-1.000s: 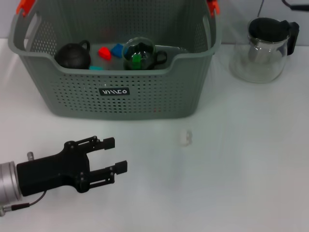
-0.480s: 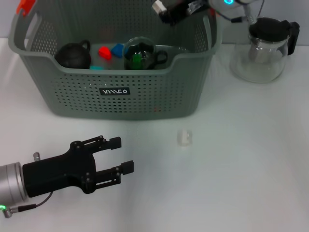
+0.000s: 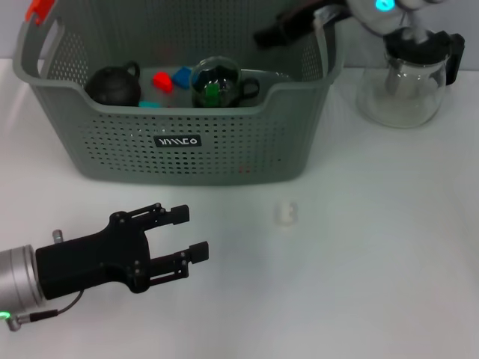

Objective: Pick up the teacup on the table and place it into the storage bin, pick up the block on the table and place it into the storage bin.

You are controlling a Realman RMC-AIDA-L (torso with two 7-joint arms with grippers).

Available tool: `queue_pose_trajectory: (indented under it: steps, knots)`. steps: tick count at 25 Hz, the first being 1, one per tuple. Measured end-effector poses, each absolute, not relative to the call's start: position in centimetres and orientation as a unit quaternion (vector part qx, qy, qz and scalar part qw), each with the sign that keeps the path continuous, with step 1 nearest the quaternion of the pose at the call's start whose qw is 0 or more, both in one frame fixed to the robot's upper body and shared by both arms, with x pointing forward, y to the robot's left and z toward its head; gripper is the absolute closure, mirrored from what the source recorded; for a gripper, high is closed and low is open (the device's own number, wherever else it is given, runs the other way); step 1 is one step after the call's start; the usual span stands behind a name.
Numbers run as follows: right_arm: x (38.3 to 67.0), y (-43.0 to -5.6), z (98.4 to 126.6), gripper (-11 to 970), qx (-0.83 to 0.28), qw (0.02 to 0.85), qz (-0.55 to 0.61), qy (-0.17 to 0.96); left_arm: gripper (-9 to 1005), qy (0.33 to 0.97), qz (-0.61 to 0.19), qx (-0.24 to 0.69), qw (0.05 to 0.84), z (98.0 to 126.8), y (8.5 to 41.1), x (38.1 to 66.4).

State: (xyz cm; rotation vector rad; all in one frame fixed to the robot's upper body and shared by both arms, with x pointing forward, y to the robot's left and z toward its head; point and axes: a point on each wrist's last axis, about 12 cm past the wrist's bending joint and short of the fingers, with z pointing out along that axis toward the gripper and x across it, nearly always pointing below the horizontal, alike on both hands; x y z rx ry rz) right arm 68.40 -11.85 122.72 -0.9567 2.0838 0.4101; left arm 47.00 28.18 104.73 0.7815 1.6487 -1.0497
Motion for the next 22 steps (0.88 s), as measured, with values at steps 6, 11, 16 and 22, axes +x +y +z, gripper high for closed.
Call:
queue_pose_trajectory:
  steps: [6,11,16,22]
  knots:
    - [62.8,-16.4,125.6,344,-0.422,0.429,0.278,0.749,273,0.682,-0.432,0.322,0.494,104.8,28.4,47.0]
    - [57.8,-20.4,125.8,151,-0.470,0.364,0.307,0.743,273,0.683,-0.429,0.322,0.495,104.8,28.7,47.0]
    - [55.4,-23.5,124.6,64,-0.450,0.273,0.288,0.800,273,0.683,-0.428,0.324,0.495,104.9,28.6,47.2]
    - [54.9,-22.7,121.8,60,-0.460,0.176,0.214,0.844,273,0.684,-0.427,0.324,0.495,104.9,28.6,47.3]
